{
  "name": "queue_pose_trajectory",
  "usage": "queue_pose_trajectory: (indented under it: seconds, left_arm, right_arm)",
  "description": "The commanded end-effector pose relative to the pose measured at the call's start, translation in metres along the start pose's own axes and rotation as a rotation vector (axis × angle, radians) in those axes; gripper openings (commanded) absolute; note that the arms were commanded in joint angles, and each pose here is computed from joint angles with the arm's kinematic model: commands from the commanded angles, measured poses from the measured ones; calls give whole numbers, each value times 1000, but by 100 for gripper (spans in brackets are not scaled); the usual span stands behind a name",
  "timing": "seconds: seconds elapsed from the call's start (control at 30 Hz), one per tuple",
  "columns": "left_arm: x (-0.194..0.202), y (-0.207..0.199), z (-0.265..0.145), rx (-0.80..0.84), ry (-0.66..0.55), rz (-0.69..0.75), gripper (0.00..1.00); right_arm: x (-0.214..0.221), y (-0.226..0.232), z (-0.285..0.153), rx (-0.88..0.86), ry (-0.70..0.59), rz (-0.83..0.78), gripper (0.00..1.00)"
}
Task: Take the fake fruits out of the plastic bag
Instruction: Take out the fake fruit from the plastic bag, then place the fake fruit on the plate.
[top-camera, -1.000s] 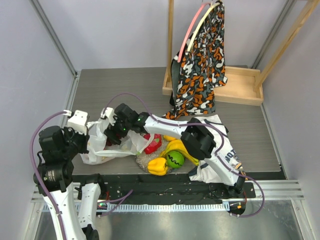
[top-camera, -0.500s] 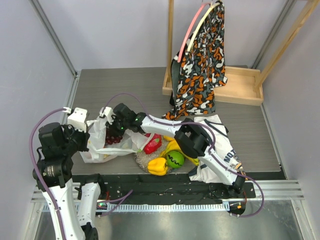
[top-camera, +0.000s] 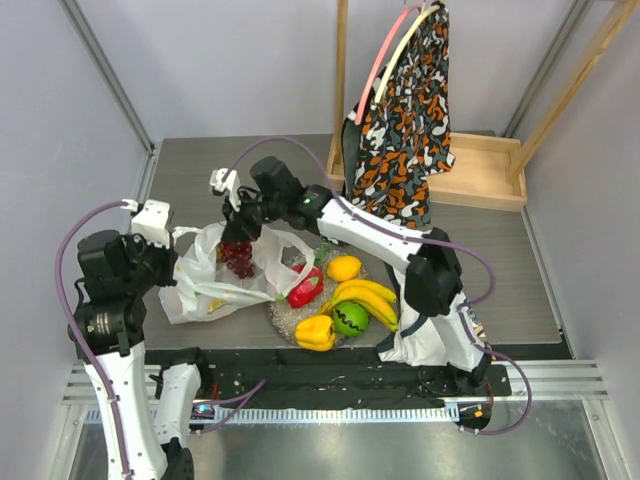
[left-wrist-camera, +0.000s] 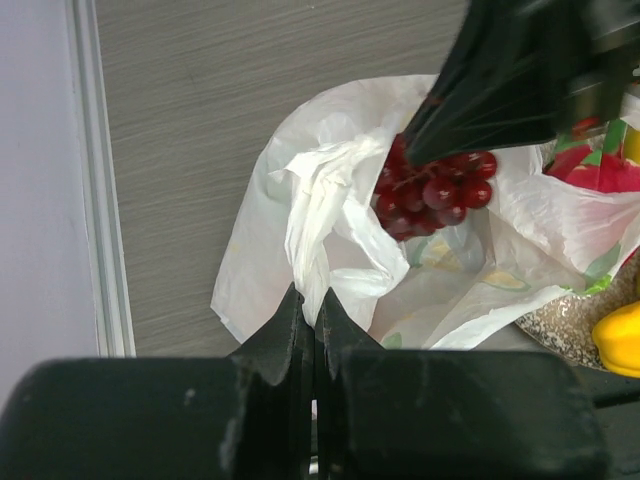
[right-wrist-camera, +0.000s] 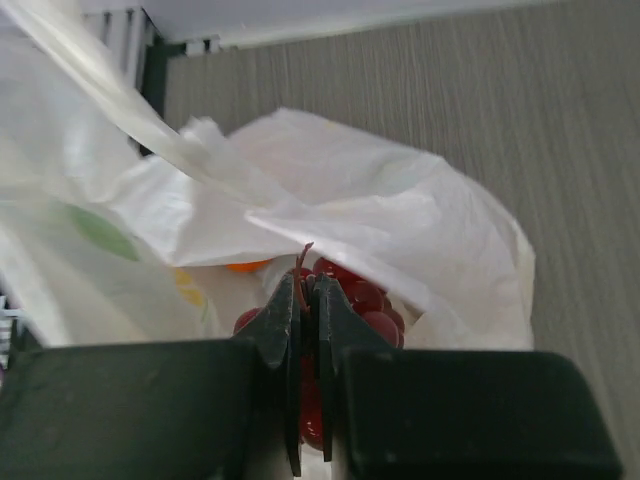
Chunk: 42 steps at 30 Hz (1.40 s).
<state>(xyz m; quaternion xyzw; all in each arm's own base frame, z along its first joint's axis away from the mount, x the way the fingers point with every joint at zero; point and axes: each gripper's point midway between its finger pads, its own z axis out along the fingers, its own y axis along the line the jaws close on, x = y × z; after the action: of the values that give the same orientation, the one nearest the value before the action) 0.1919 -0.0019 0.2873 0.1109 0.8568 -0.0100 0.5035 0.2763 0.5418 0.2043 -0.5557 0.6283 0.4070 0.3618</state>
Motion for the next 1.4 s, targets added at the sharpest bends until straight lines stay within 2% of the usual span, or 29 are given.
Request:
queue_pose_trajectory:
  seconds: [0.0, 0.13, 0.3, 0.5, 0.77, 0.97, 1.03, 1.13, 1.17, 1.27, 1.33, 1.37]
  left_arm:
    - [-19, 9, 14, -16, -60, 0, 0]
    - [-21, 13, 24, -15, -56, -14, 0]
    - [-18, 15, 34, -15, -46, -22, 0]
    - [-15, 16, 42, -9, -26, -45, 0]
    - [-19, 17, 44, -6, -33, -51, 0]
    - [-15, 15, 41, -9, -31, -54, 0]
    - [-13, 16, 41, -13, -30, -55, 0]
    - [-13, 15, 41, -11, -29, -61, 0]
    - [-13, 16, 41, -13, -28, -64, 0]
    - [-15, 15, 40, -9, -34, -66, 0]
    - [-12, 13, 39, -6, -26, -59, 0]
    - [-8, 11, 36, -2, -12, -61, 0]
  right_arm:
    - [-68, 37, -55, -68, -121, -103, 1]
    - [-72, 38, -92, -51, -116, -85, 1]
    - [-82, 39, -160, -5, -151, -82, 1]
    - [-64, 55, -211, 21, -123, -107, 1]
    - [-2, 57, -221, 60, 18, -221, 1]
    - [53, 53, -224, 103, 134, -234, 2]
    - [70, 53, -225, 105, 169, -222, 8]
    - [88, 50, -226, 133, 216, -203, 25]
    - [91, 48, -226, 144, 225, -198, 40]
    - [84, 41, -229, 182, 224, -209, 60]
    - [62, 38, -231, 194, 179, -239, 85]
    - [52, 40, -230, 186, 149, -245, 94]
